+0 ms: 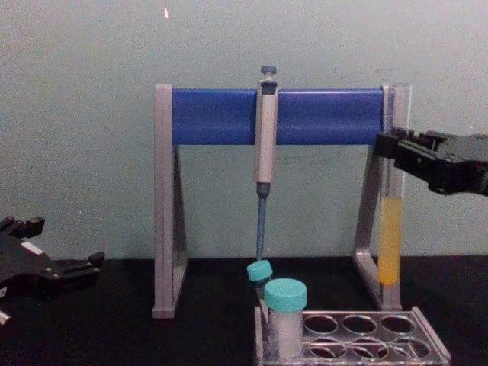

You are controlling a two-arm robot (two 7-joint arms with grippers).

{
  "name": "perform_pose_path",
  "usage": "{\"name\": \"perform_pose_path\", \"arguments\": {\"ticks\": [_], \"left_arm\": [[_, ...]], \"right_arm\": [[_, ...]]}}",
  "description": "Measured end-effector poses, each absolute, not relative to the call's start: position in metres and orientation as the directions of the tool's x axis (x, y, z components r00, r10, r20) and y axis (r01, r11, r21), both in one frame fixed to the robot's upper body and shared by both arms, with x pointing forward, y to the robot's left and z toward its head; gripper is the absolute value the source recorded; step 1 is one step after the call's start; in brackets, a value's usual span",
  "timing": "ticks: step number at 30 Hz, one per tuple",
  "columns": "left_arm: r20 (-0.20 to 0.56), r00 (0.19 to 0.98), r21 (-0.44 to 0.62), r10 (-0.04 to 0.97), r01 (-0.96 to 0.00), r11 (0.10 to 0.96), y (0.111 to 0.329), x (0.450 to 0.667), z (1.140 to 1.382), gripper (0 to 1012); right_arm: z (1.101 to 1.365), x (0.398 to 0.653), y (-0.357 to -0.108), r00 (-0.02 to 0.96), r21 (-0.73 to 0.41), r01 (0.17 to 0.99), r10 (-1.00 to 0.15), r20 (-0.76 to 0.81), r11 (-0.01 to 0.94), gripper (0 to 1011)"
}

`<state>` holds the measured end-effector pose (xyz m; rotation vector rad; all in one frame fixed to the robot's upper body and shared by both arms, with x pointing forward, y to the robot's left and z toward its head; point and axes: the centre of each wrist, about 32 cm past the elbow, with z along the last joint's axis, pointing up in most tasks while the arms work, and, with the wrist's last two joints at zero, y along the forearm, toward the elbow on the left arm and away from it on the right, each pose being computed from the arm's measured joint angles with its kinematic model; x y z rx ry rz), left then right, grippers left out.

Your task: Pick up the test tube from the test tube rack, shake it, then place it back into the test tube rack.

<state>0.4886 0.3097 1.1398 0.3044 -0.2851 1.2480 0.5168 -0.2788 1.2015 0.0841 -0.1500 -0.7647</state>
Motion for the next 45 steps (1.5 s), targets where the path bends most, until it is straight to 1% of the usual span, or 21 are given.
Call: {"name": "perform_pose_path", "arguments": {"ticks": [5, 9, 15, 16, 19, 24, 30, 45], "left_arm": [[0.374, 0.292, 0.070, 0.880, -0.955, 0.287, 0.310, 0.489, 1.140, 1001], [0.374, 0.292, 0.070, 0.880, -0.955, 0.287, 0.310, 0.489, 1.140, 1001], [0.374, 0.292, 0.070, 0.880, -0.955, 0.287, 0.310, 0.489, 1.140, 1001], [0.374, 0.292, 0.070, 0.880, -0.955, 0.287, 0.310, 0.489, 1.140, 1001], [0.374, 0.292, 0.070, 0.880, -0.955, 0.287, 0.310, 0.489, 1.140, 1001], [0.374, 0.292, 0.070, 0.880, -0.955, 0.287, 0.310, 0.489, 1.140, 1001], [0.374, 0.292, 0.070, 0.880, -0.955, 0.287, 0.310, 0.489, 1.140, 1001], [0.374, 0.292, 0.070, 0.880, -0.955, 0.287, 0.310, 0.489, 1.140, 1001]], "right_arm": [[1.201, 0.504, -0.281, 0.732, 0.116, 0.665, -0.674, 0.096, 0.738, 229], [1.200, 0.498, -0.273, 0.773, 0.121, 0.620, -0.630, 0.075, 0.775, 229], [1.198, 0.501, -0.261, 0.805, 0.133, 0.580, -0.591, 0.057, 0.804, 229], [1.197, 0.505, -0.256, 0.814, 0.140, 0.568, -0.579, 0.052, 0.811, 229], [1.197, 0.510, -0.251, 0.818, 0.150, 0.561, -0.573, 0.051, 0.814, 229], [1.197, 0.520, -0.246, 0.809, 0.170, 0.570, -0.585, 0.055, 0.804, 229], [1.197, 0.533, -0.246, 0.776, 0.182, 0.609, -0.627, 0.066, 0.772, 229], [1.198, 0.536, -0.257, 0.729, 0.170, 0.663, -0.680, 0.073, 0.729, 229]]}}
